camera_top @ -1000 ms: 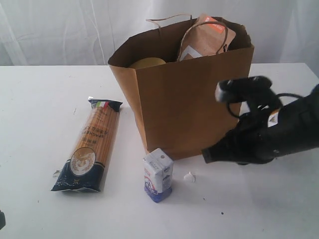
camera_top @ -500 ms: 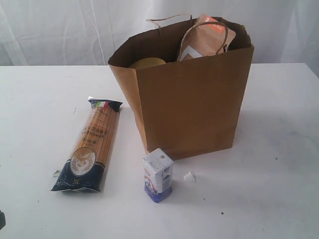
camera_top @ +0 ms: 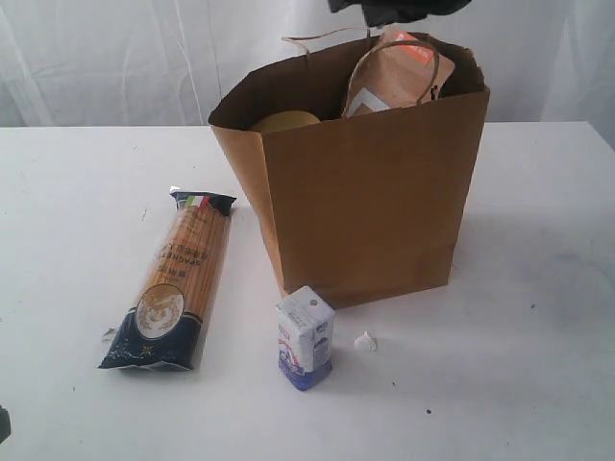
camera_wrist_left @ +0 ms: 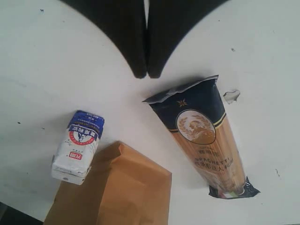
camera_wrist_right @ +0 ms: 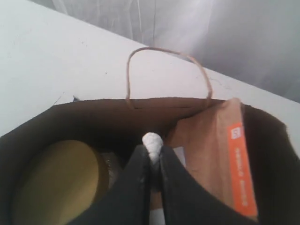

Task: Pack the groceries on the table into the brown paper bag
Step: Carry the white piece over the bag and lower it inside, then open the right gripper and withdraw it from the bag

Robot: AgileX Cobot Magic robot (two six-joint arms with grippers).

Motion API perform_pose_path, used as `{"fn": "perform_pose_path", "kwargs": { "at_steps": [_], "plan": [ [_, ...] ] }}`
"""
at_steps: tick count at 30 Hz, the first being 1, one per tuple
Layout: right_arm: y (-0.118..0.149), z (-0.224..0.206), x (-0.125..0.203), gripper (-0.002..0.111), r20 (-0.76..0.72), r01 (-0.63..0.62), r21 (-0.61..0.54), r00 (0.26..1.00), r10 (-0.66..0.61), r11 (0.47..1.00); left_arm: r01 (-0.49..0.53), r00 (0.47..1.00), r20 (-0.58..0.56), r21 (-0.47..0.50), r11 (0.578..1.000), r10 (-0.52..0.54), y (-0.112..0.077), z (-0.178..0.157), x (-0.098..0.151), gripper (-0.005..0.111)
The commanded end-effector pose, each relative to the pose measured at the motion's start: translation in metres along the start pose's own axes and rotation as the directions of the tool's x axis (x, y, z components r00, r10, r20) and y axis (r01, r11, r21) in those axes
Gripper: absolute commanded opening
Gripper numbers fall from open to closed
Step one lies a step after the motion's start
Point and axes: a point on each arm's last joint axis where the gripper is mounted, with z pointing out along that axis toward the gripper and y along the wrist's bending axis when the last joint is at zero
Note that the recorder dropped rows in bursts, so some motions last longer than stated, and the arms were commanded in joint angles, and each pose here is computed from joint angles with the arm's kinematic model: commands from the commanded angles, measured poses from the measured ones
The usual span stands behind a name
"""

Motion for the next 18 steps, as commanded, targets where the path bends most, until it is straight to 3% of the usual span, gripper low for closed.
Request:
{"fn": "perform_pose_path", "kwargs": {
  "at_steps": [1, 8, 14, 18],
  "plan": [
    [0.003, 0.032, 0.003, 0.000, -0.059, -0.003, -0.029, 0.998, 0.001, 1.000, 0.000, 1.000, 0.000, 0.003, 1.000, 0.000, 0.000, 0.000, 0.001, 0.000],
    [0.015, 0.067, 0.016, 0.002, -0.133, 0.041, -0.089, 0.990, -0.053, 0.995, 0.000, 1.000, 0.000, 0.003, 1.000, 0.000, 0.000, 0.000, 0.001, 0.000],
    [0.015, 0.067, 0.017, 0.039, -0.143, 0.039, -0.091, 0.988, -0.051, 0.995, 0.000, 1.000, 0.000, 0.003, 1.000, 0.000, 0.000, 0.000, 0.001, 0.000],
    [0.015, 0.059, 0.013, 0.045, -0.119, 0.044, -0.086, 0.991, -0.054, 0.995, 0.000, 1.000, 0.000, 0.003, 1.000, 0.000, 0.000, 0.000, 0.001, 0.000]
  ]
}}
